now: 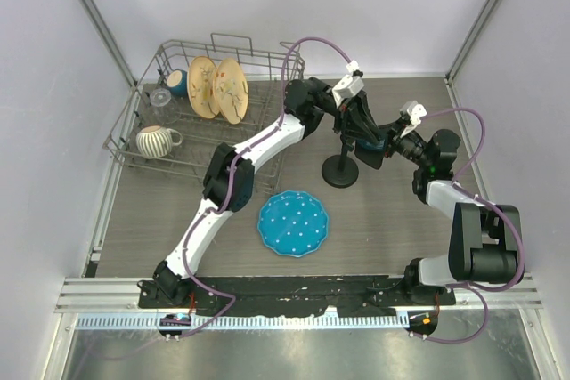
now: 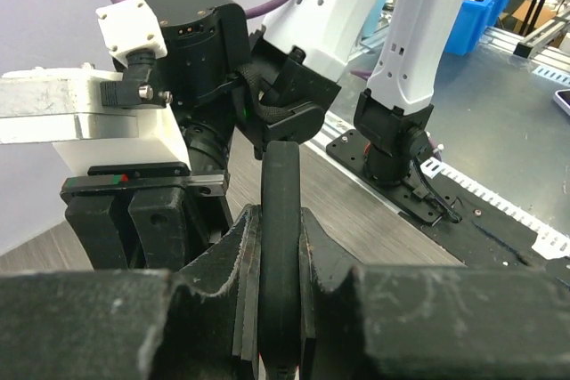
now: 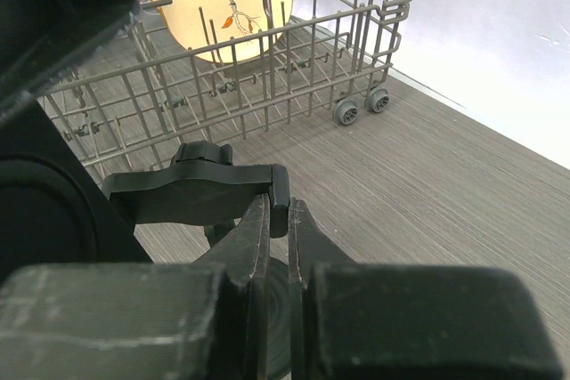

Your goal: Place the phone on the phone stand

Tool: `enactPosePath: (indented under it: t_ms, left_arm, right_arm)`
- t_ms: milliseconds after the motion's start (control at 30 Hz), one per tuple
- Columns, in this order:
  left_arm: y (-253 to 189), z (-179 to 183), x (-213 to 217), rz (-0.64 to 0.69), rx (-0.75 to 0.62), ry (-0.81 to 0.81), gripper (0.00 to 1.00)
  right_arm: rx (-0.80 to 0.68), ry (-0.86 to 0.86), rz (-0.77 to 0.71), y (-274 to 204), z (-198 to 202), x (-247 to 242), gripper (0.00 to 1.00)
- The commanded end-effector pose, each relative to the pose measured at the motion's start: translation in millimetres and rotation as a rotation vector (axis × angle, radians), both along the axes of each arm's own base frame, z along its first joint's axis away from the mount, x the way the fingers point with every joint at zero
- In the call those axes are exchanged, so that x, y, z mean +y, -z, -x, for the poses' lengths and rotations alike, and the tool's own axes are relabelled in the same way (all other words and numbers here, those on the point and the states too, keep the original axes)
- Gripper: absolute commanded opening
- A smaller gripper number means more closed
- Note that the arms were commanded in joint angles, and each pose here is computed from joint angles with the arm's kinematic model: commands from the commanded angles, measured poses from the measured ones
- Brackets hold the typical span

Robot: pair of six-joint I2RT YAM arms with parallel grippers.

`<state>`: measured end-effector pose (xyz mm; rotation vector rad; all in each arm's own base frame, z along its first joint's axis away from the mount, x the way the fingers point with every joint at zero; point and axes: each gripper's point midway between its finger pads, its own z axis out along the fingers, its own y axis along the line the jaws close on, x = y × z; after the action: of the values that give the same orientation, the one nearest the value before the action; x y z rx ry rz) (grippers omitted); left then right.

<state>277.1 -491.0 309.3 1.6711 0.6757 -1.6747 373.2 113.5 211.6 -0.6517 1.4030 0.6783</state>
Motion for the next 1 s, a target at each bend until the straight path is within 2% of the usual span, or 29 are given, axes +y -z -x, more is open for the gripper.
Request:
enactPosePath:
  t_ms: [0,533,633,667,733,800,833,867,967]
  left_arm:
    - [-26,-1,-7,0.076,-0.048,-0.021,0.0]
    - [-24,-49,10,0.068,0.015,-0.136,0.0]
    - [-34,-51,13,0.086,0.052,-0.175,0.0]
    - [-36,-54,13,0.09,0.073,-0.194,0.0]
    - [-34,-57,14,0.078,0.119,-0.222,0.0]
    - [-49,-61,21,0.108,0.14,-0.27,0.0]
    - [-39,-64,21,0.101,0.145,-0.289,0.0]
    - [-52,-62,24,0.106,0.15,-0.312,0.0]
    - [-28,-79,20,0.065,0.146,-0.426,0.0]
  right_arm:
    - [-0.036,-0.046,-0.012,-16,3,6,0.01]
    - [-0.062,-0.004,-0.018,-17,3,3,0.01]
    - [-0.087,0.085,-0.068,-24,1,-5,0.01]
    - [-0.079,0.162,-0.091,-19,-2,-14,0.01]
    - [-0.11,0.216,-0.104,-22,0,-16,0.01]
    - [-0.131,0.301,-0.105,-21,2,-21,0.01]
    - [-0.129,0.333,-0.098,-19,2,-24,0.01]
    - [-0.149,0.367,-0.089,-24,2,-29,0.01]
    - [-0.148,0.448,-0.124,-28,6,-32,0.01]
